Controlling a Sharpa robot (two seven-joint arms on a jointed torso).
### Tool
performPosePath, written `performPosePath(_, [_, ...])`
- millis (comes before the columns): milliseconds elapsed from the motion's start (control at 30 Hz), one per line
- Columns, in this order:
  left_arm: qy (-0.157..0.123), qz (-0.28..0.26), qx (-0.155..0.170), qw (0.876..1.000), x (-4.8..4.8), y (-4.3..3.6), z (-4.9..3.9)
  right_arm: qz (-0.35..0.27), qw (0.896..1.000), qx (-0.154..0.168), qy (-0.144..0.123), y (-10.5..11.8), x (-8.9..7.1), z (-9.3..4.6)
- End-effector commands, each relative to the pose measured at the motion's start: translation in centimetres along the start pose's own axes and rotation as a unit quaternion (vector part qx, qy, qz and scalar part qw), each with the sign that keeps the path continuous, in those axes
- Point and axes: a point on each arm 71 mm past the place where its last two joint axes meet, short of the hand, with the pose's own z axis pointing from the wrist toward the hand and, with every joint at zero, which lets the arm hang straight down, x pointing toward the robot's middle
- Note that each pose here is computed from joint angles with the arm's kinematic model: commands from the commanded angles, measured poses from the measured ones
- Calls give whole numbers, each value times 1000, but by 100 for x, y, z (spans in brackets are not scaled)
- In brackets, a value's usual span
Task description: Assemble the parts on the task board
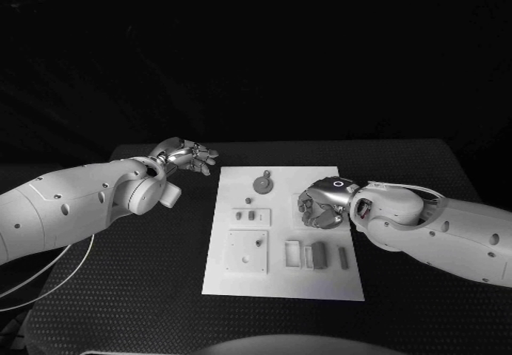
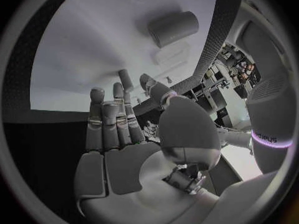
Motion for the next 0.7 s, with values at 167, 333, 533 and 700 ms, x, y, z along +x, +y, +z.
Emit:
performPosePath(167, [5, -5, 4, 1000, 12, -10, 0, -15, 1000, -2, -10, 19, -5, 4])
performPosePath(333, [6, -5, 3, 1000, 15, -9, 0, -17, 1000, -5, -10, 42, 5, 14])
performPosePath(533, [7, -5, 2, 1000, 24, -11, -1, -24, 1000, 0, -5, 44, 26, 37])
performPosePath(700, [8, -6, 1, 1000, 26, -10, -2, -29, 1000, 7, 4, 27, 54, 79])
